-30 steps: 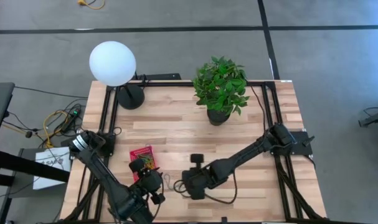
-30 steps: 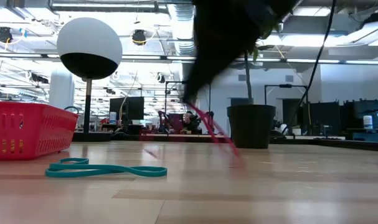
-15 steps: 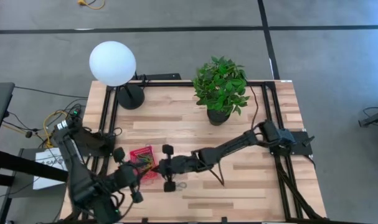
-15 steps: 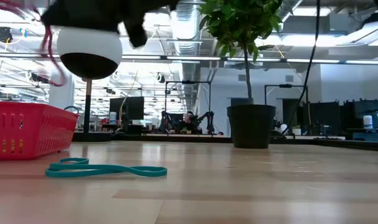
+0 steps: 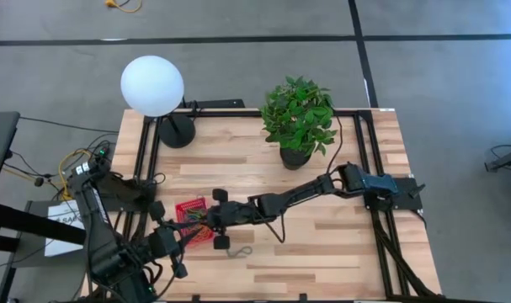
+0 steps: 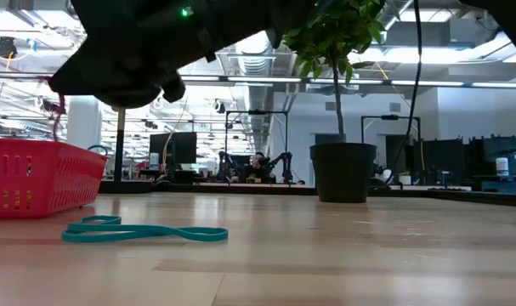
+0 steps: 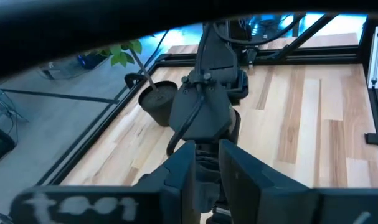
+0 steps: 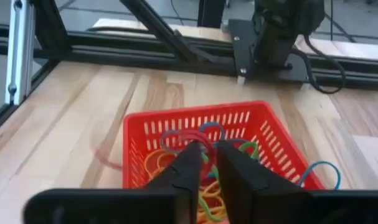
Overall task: Pick and place items into bin
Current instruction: Put the red rubber band into the red bin, then put the blue rubber band into the red bin
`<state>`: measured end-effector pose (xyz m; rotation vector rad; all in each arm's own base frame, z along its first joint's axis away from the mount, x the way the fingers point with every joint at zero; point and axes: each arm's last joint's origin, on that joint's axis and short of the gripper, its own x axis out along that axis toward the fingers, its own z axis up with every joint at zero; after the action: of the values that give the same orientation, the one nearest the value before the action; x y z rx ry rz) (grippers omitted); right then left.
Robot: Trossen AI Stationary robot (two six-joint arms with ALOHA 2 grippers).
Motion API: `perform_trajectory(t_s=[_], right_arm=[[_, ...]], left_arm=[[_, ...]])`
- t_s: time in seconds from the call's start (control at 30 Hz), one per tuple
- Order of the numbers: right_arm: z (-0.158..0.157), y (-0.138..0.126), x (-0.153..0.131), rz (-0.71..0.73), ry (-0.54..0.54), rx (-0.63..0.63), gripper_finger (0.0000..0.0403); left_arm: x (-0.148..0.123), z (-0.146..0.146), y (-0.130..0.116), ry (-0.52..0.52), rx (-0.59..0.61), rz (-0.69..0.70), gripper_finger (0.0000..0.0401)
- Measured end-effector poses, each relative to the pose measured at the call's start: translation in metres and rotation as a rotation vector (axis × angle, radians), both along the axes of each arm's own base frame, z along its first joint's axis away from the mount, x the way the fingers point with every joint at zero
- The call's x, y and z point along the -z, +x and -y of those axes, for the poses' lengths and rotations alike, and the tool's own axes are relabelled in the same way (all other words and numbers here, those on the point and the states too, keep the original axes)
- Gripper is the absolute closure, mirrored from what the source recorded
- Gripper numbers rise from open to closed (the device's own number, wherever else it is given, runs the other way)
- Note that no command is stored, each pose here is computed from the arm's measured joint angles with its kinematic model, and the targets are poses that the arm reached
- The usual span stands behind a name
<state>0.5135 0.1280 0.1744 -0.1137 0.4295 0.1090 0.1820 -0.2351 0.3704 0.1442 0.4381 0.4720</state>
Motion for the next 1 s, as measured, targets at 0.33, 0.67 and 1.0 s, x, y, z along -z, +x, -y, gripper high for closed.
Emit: perform_trajectory(t_s=[0.33,0.67,1.0], right_arm=[[-0.001,-0.003,-0.007,-0.043,-0.011,-0.003,0.0295],[0.000,-0.016,-0.021,-0.148,-0.025,0.000,0.0269],[-0.029,-0.105,-0.059,-0.750,0.053,0.018,0.0275]], left_arm=[[0.001,0.000,0.000,-0.023,-0.005,-0.007,0.0337],[0.001,0.000,0.001,-0.032,-0.011,-0.005,0.0337],[0.027,0.002,0.001,-0.107,-0.061,-0.032,0.0337]])
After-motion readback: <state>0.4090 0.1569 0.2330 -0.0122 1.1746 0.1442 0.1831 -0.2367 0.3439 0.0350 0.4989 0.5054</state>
